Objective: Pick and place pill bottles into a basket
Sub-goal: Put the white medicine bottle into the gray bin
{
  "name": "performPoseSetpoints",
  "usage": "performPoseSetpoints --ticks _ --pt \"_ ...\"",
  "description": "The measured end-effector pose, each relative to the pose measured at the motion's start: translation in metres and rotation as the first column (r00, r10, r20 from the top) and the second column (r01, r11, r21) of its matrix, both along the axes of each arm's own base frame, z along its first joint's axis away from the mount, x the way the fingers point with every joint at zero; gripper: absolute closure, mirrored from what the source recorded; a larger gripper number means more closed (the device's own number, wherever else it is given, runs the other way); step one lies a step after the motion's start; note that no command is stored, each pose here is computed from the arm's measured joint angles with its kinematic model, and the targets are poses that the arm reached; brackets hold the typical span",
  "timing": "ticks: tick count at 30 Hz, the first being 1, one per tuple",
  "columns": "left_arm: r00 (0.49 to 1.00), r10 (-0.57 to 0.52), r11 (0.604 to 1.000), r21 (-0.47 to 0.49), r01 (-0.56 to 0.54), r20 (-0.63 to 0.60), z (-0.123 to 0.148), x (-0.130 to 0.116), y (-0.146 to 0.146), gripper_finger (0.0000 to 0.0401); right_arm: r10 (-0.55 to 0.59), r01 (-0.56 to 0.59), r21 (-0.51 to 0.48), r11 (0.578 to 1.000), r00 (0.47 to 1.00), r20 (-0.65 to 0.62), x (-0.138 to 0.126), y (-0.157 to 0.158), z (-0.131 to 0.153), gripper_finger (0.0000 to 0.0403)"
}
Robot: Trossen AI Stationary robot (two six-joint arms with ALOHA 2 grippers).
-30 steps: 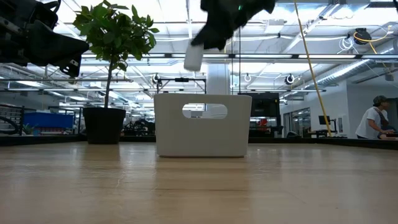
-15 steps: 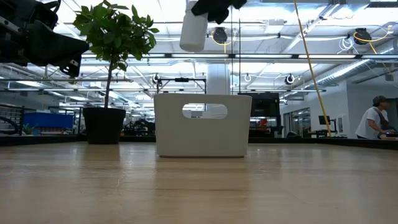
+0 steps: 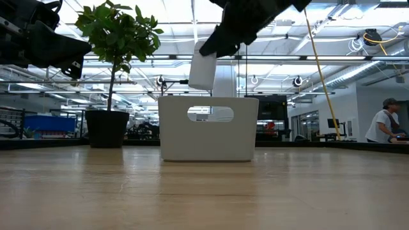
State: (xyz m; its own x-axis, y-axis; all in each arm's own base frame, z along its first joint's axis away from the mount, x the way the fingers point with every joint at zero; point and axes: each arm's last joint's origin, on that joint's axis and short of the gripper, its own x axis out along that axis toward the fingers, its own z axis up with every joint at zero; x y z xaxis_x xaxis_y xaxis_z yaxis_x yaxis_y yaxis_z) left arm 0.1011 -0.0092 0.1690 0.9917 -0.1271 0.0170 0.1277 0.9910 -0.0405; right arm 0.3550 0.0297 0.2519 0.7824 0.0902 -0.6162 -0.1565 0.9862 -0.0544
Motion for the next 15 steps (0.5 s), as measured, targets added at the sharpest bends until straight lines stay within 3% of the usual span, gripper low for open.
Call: performPoseSetpoints --ticks 6,15 --pt "1.0 0.0 1.0 0.0 0.0 0.001 0.0 0.0 0.0 0.037 -0.008 0.008 0.008 1.0 1.0 -0.009 -0.005 -0.002 -0.018 0.0253" --pt "1.0 0.001 1.0 0.0 -0.001 -0.001 0.0 0.0 0.0 0.037 0.024 -0.022 0.053 0.998 0.999 -0.045 0.01 0.0 -0.045 0.0253"
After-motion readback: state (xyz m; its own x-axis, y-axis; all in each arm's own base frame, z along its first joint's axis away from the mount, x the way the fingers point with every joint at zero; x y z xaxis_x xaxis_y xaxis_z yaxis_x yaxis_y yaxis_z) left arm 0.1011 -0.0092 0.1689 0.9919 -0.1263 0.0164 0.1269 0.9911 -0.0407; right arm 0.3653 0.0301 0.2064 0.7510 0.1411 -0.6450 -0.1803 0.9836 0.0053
